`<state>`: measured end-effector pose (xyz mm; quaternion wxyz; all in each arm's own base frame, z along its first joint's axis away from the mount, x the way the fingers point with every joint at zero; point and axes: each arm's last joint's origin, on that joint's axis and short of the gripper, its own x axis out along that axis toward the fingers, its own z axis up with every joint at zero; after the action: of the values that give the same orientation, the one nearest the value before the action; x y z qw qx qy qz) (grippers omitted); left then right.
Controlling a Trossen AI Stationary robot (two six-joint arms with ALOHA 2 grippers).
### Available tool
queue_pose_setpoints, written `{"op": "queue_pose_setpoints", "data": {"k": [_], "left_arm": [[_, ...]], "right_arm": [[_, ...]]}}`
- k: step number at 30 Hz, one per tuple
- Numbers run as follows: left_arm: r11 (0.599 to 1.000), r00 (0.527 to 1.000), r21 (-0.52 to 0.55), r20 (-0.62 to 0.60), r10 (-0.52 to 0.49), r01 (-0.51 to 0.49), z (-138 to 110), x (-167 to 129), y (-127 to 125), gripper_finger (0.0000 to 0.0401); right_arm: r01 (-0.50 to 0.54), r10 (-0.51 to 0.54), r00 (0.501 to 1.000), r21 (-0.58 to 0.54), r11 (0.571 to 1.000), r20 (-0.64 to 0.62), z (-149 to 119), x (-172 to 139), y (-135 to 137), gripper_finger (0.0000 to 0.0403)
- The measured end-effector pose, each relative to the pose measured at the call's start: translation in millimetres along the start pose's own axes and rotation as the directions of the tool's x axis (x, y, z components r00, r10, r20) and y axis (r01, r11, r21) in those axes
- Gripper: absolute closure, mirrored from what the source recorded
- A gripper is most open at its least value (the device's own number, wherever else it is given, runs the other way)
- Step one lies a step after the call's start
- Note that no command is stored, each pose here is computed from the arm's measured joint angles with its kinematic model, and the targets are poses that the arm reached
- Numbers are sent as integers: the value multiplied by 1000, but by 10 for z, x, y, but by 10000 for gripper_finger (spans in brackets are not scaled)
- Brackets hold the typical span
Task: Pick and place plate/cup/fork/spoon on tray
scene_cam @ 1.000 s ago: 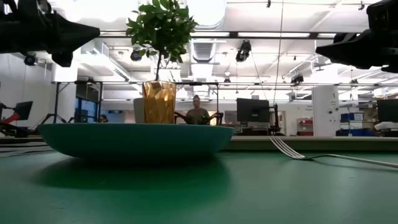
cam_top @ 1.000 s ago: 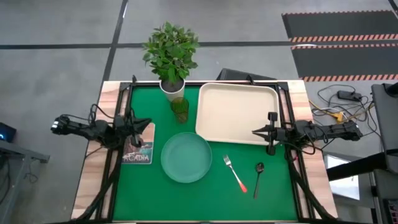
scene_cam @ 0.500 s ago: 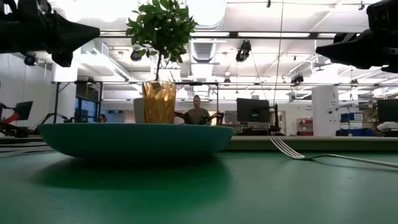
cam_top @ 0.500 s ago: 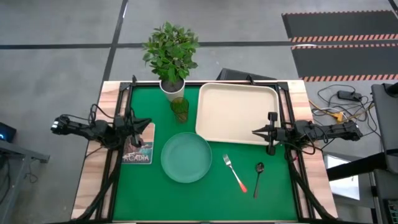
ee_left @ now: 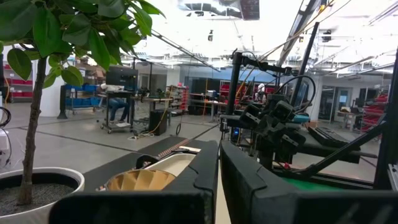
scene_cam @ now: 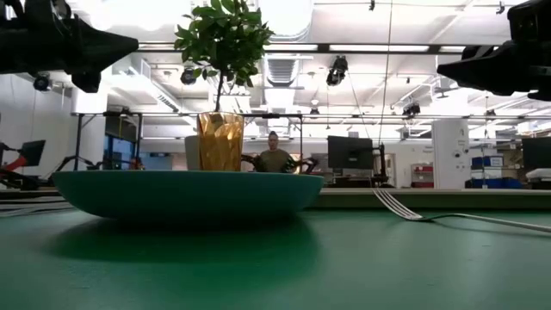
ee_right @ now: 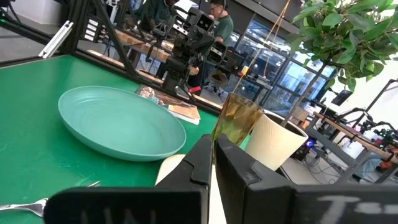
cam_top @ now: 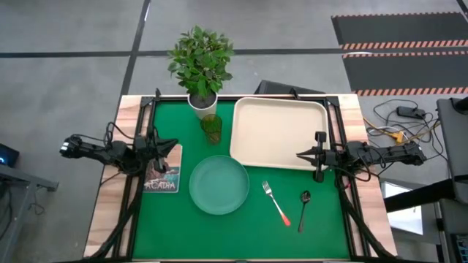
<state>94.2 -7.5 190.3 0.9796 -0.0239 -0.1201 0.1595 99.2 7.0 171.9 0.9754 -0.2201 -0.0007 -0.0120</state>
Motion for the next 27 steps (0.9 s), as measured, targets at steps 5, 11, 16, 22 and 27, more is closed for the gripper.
{"op": "queue_pose_setpoints", "data": {"k": [5, 11, 16, 22, 27], "left_arm": [[1000, 1000, 0, 0, 0, 0, 0, 0, 0, 401], [1000, 1000, 0, 0, 0, 0, 0, 0, 0, 401], [1000, 1000, 0, 0, 0, 0, 0, 0, 0, 401], [1000, 1000, 0, 0, 0, 0, 1, 0, 0, 401], [1000, 1000, 0, 0, 0, 0, 0, 0, 0, 401]], "right_arm": [[0, 0, 1000, 0, 1000, 0, 0, 0, 0, 394], [0, 0, 1000, 0, 1000, 0, 0, 0, 0, 394], [0, 0, 1000, 0, 1000, 0, 0, 0, 0, 394], [0, 0, 1000, -1, 1000, 0, 0, 0, 0, 394], [10, -23, 999, 246, 969, 50, 48, -1, -23, 394]]}}
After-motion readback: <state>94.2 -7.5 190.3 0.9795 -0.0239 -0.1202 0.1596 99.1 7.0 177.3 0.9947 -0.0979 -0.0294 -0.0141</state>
